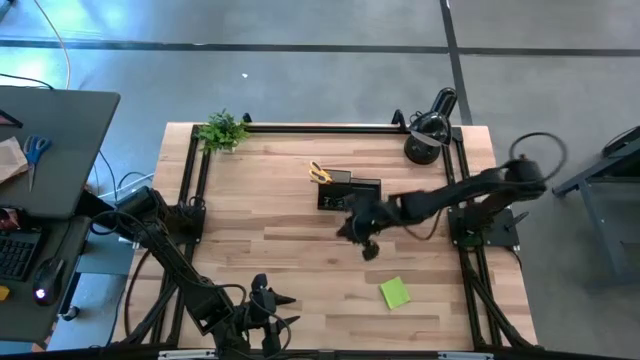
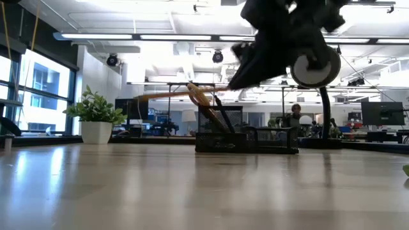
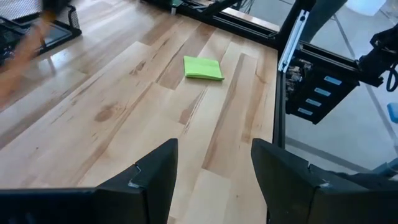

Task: Pick and place office supplies into organizer
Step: Put the orange pencil into the desk organizer

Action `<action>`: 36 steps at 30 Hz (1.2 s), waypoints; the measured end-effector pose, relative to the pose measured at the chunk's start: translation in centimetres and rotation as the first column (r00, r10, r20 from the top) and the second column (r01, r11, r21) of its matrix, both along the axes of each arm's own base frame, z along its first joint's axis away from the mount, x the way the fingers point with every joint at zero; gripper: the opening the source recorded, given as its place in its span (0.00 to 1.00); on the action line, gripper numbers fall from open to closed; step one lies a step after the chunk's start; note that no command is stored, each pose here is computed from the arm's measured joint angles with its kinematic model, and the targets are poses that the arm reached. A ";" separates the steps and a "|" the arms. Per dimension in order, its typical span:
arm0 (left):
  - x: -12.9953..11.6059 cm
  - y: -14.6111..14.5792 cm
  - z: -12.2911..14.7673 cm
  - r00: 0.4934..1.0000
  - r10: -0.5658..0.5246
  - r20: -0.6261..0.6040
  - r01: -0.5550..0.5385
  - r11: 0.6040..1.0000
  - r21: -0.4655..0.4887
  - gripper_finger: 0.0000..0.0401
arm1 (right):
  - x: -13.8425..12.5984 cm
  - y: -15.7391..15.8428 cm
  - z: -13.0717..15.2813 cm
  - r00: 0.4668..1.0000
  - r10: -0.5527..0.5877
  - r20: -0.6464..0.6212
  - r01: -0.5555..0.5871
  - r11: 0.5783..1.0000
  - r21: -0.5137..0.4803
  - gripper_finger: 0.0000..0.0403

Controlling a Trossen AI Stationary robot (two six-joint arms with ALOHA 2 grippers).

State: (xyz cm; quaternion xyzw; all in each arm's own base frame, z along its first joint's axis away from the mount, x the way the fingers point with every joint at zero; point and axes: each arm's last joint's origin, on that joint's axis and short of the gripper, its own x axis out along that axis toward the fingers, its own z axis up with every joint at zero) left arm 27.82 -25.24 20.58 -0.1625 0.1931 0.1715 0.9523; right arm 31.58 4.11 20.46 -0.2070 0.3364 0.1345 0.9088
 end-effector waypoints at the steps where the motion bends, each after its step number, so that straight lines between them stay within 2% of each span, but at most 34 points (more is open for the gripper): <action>1: 0.0 0.0 0.0 1.000 -0.003 -0.002 0.003 1.000 0.007 0.48 | -0.3 -0.5 1.1 1.000 -0.027 -0.013 0.027 0.999 -0.028 0.01; 8: 0.0 0.0 0.0 1.000 -0.013 -0.009 0.013 0.999 0.029 0.48 | -1.2 -3.7 8.3 0.958 -0.246 -0.150 0.203 0.945 -0.258 0.01; 13: 0.0 0.0 0.0 1.000 -0.018 -0.015 0.018 0.999 0.031 0.48 | -1.7 -5.9 11.9 0.922 -0.348 -0.172 0.287 0.910 -0.300 0.02; 17: 0.1 -0.1 -0.3 1.000 -0.019 -0.021 0.020 0.999 0.040 0.48 | -2.4 -7.5 13.5 0.882 -0.433 -0.185 0.362 0.875 -0.321 0.02; 22: 0.2 -0.2 -0.8 1.000 -0.017 -0.026 0.018 0.999 0.045 0.48 | -3.3 -8.8 13.3 0.830 -0.493 -0.260 0.414 0.857 -0.306 0.02; 27: 0.2 -0.1 -0.9 1.000 -0.010 -0.024 0.011 0.999 0.045 0.48 | -3.6 -9.6 11.4 0.783 -0.512 -0.354 0.417 0.853 -0.313 0.02; 36: 0.6 0.2 -0.7 1.000 0.015 0.002 -0.015 0.999 0.044 0.48 | -3.3 -10.6 9.9 0.794 -0.500 -0.345 0.410 0.860 -0.303 0.03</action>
